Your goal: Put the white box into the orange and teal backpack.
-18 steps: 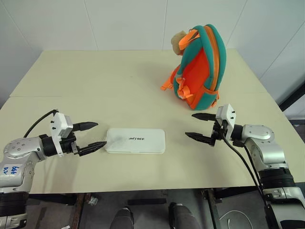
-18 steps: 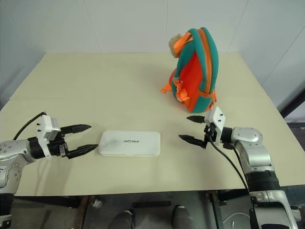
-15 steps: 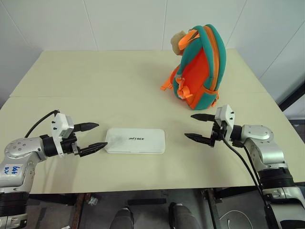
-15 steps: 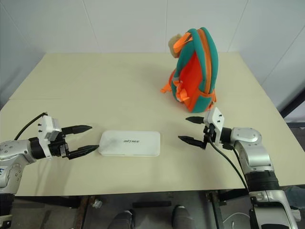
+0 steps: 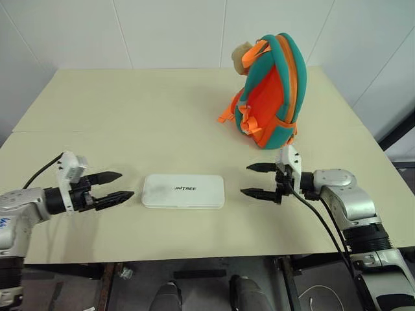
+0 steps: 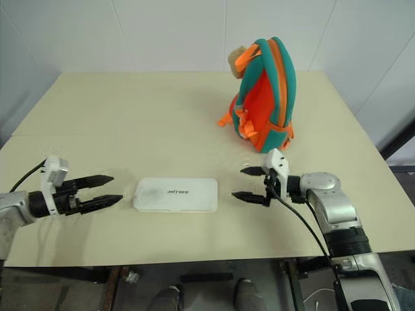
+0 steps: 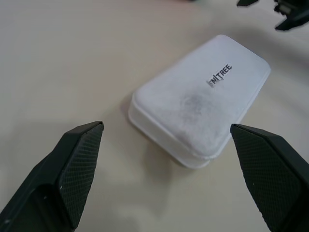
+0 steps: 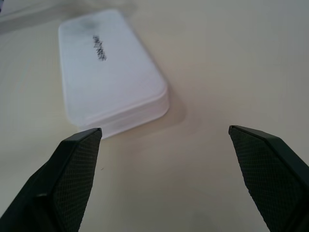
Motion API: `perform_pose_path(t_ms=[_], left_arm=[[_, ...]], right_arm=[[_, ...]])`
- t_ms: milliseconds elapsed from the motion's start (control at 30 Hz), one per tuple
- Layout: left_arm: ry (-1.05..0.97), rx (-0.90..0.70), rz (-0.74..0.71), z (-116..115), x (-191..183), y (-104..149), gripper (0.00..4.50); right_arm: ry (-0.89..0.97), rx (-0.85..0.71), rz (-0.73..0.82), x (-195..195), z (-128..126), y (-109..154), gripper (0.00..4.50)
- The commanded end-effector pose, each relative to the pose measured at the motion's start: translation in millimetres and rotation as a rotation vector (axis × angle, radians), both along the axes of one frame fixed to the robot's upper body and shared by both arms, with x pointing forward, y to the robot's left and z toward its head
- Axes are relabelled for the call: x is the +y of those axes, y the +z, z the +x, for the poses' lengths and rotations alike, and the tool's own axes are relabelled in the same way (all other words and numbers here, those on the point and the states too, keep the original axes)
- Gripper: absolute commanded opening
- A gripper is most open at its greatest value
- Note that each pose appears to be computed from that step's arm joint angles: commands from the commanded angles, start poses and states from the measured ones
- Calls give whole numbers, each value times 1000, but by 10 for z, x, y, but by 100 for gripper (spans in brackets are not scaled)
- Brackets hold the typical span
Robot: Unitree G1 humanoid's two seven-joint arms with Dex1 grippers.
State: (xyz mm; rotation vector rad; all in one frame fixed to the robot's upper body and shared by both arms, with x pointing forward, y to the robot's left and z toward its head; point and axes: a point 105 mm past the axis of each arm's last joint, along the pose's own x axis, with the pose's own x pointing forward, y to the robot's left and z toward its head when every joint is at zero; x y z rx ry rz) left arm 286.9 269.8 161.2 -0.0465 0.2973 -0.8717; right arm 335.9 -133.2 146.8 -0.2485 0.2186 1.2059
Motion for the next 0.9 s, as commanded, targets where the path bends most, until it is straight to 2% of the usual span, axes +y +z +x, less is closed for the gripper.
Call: perform_pose_path(t_ms=[33, 167, 267, 333, 467, 667, 900], left_arm=[[38, 106, -114, 7, 109, 45, 450], [94, 271, -221, 98, 160, -33, 450], [149, 435, -213, 181, 134, -227, 450], [159, 488, -205, 224, 88, -301, 450], [83, 600, -283, 214, -170, -327, 450], [30, 678, -413, 272, -429, -280, 450], [-11, 757, -446, 187, -550, -214, 450]], right_arm=[[-19, 108, -7, -2, -35, 159, 445], [-43, 224, -28, 11, -87, 180, 445], [-71, 280, -34, 73, -92, 167, 445], [-86, 294, -36, 121, -92, 150, 445], [-80, 354, -33, 267, -178, 97, 445], [-82, 365, -22, 408, -210, 85, 445], [-60, 388, 9, 546, -257, 108, 445]])
